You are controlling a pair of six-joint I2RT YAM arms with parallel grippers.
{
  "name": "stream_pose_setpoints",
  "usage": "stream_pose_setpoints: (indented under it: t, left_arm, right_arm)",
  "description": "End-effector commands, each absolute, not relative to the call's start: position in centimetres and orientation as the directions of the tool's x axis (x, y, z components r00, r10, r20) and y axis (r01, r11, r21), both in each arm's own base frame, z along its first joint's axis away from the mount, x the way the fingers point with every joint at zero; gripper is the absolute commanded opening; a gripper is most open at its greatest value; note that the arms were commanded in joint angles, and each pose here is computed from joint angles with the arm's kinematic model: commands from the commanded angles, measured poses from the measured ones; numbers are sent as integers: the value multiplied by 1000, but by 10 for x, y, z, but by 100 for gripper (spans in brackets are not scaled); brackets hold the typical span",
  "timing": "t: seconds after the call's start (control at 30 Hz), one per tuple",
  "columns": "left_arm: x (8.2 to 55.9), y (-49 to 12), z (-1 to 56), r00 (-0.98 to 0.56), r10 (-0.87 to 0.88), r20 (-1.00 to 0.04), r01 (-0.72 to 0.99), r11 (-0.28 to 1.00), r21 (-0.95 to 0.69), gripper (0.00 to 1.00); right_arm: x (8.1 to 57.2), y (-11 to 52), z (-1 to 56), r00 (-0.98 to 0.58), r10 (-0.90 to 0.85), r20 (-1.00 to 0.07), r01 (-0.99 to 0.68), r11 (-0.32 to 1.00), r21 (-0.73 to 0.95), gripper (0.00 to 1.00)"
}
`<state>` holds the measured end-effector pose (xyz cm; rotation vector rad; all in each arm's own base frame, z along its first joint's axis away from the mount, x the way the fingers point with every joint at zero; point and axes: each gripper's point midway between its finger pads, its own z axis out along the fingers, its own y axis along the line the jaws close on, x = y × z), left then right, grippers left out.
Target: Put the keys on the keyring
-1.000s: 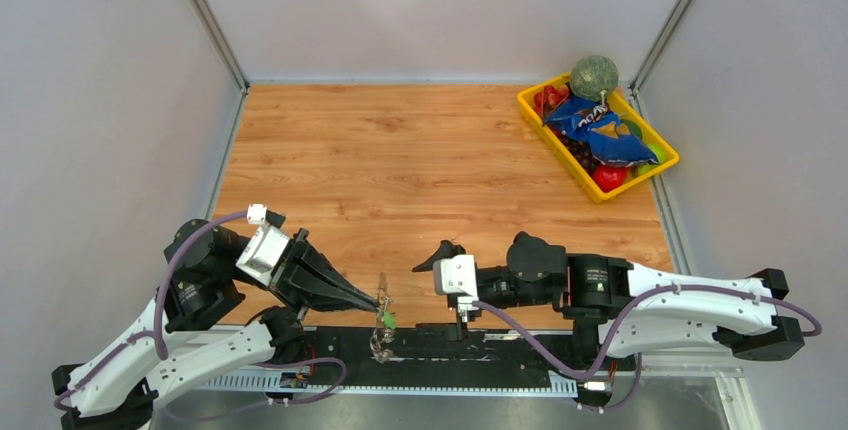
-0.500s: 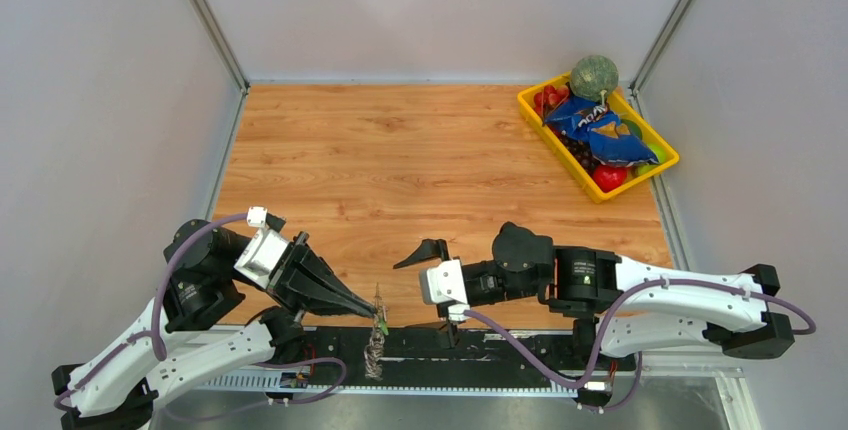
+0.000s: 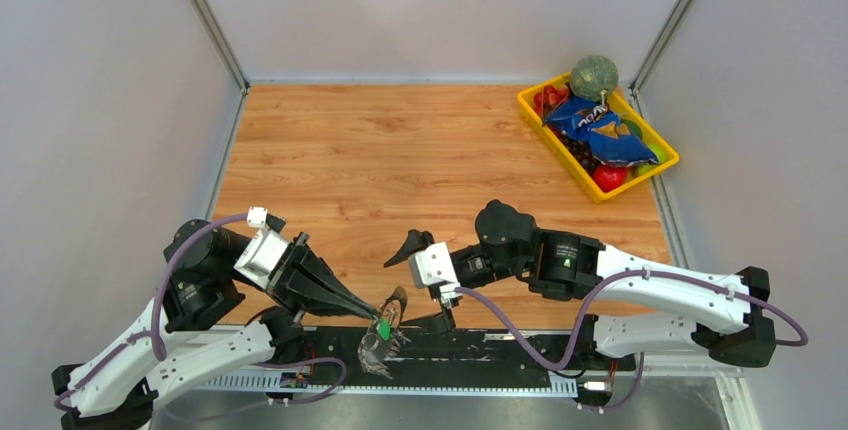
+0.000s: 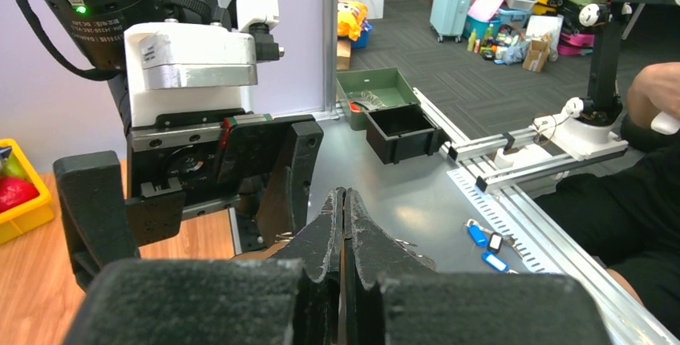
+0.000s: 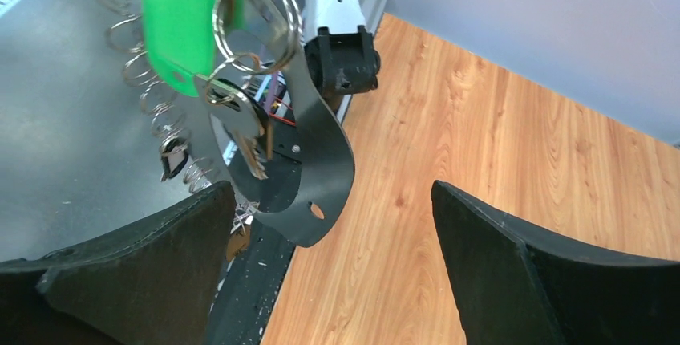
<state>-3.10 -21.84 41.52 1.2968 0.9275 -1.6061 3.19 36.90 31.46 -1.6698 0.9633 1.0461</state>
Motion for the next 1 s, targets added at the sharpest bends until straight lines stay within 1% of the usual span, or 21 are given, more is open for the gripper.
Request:
stream_pose_setpoints:
  t: [0.0, 0.27, 0.37, 0.43, 0.57, 0.73, 0.8, 0.83, 0.9, 0.97]
  left_arm:
    - [-37, -212, 430, -51, -218, -975, 927, -372, 34, 0]
    - [-36, -212, 431, -48, -218, -975, 927, -373, 38, 0]
    - [-36, -212, 431, -49, -219, -974, 928, -370, 37, 0]
    - [-36, -213, 432, -48, -220, -974, 929, -369, 37, 0]
    - [-35, -213, 432, -47, -220, -974, 929, -367, 38, 0]
    - [-34, -212, 433, -36, -223, -974, 934, -355, 47, 0]
    - [-33, -211, 433, -31, -226, -974, 939, -341, 50, 0]
    - [-33, -211, 433, -26, -230, -973, 940, -336, 54, 0]
    - [-29, -210, 436, -17, -245, -969, 949, -309, 61, 0]
    - [-23, -210, 438, -9, -262, -965, 963, -263, 62, 1]
  right_arm:
    - [13, 367, 345, 341, -22, -940, -882, -353, -312, 98]
    - [5, 368, 330, 292, -55, -955, -880, -406, -245, 88]
    - [4, 370, 325, 274, -70, -959, -882, -415, -222, 83]
    - [3, 370, 323, 259, -79, -963, -884, -421, -203, 78]
    - [1, 369, 319, 223, -102, -969, -893, -420, -161, 59]
    - [-3, 360, 318, 191, -112, -975, -899, -419, -128, 39]
    - [-7, 355, 319, 178, -107, -978, -898, -425, -117, 29]
    - [-9, 352, 320, 175, -102, -979, -895, -432, -114, 22]
    - [-16, 347, 322, 164, -92, -982, -881, -461, -104, 2]
    - [-24, 344, 324, 149, -84, -985, -862, -499, -88, 0]
